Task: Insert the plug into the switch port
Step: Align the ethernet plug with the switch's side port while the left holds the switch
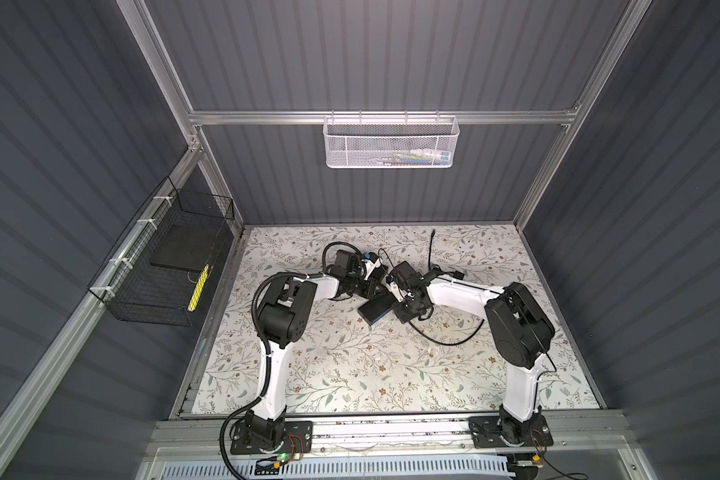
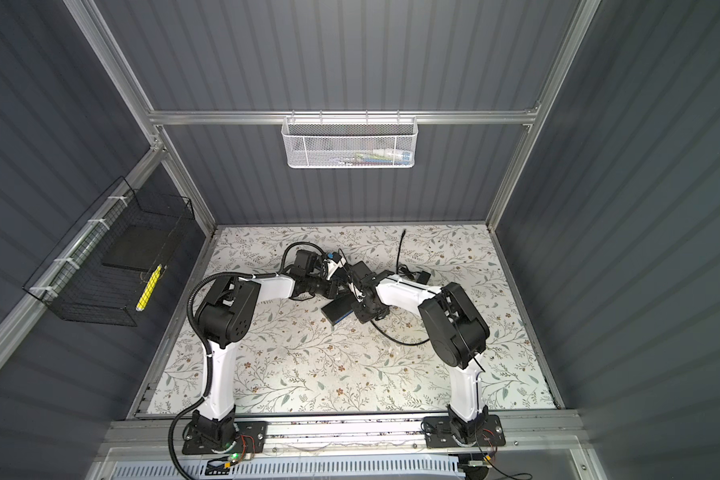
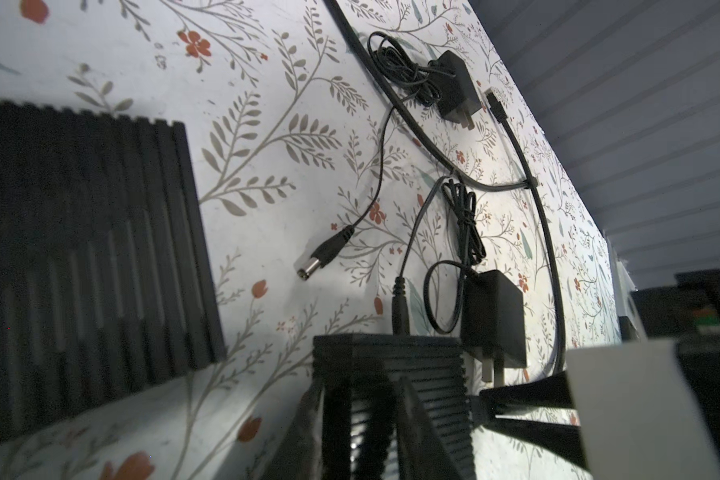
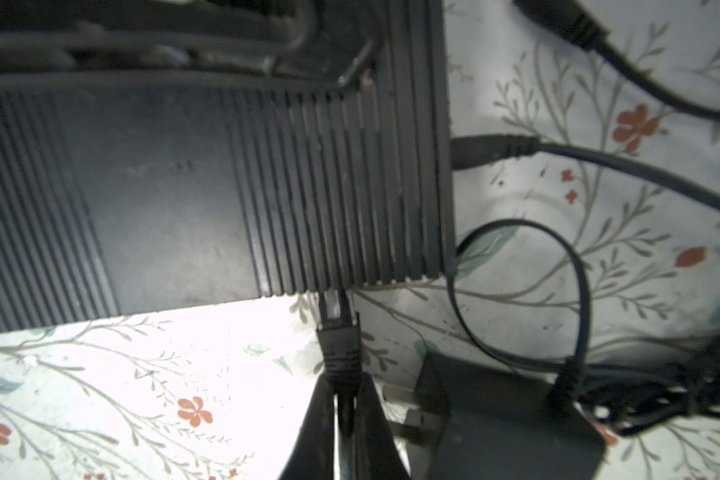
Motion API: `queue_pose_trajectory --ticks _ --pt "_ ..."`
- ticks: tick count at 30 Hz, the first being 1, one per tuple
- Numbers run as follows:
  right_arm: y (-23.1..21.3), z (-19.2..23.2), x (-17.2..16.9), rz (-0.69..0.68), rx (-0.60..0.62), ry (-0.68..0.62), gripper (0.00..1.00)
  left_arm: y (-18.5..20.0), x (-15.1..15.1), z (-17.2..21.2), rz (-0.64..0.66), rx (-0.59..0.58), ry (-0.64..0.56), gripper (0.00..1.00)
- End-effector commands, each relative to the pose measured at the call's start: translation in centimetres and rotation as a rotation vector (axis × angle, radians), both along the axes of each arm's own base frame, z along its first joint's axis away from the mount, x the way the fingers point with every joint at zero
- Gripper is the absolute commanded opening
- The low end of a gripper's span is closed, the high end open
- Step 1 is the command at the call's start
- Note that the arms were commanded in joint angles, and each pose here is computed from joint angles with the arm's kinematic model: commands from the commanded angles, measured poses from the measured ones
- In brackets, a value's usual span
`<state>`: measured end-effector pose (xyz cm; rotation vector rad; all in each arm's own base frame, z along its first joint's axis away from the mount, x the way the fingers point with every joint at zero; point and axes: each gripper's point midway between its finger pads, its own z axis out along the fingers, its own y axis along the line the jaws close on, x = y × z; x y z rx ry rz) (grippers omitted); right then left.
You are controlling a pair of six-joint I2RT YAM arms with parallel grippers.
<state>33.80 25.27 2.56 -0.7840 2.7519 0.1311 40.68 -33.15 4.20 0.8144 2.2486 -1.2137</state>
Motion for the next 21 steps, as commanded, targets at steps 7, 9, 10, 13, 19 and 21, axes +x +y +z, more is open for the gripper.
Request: queue_pose_trajectory --ticks 7,9,10,13,19,21 --pt "2.6 4.8 5.9 -0.064 0.119 -0.228 0.0 -0.6 -6.2 -3.4 -0.072 0.044 0.218 0.29" --pt "3.0 5.2 6.4 -0.069 0.134 -0.246 0.0 -0.7 -6.5 -3.5 -0.075 0.045 0.224 0.29" --pt "3.2 5.4 6.8 -0.074 0.146 -0.256 0.0 -0.8 -6.6 -3.6 -0.076 0.044 0.226 0.29" --pt "3.6 5.4 7.0 -0.084 0.163 -0.258 0.0 -0.8 -6.9 -3.8 -0.075 0.047 0.233 0.29" --pt "3.6 4.8 7.1 -0.1 0.165 -0.254 0.0 -0.8 -7.6 -4.1 -0.082 0.054 0.244 0.29" --pt "3.7 4.8 7.3 -0.104 0.171 -0.261 0.0 -0.9 -7.6 -4.0 -0.084 0.053 0.244 0.28"
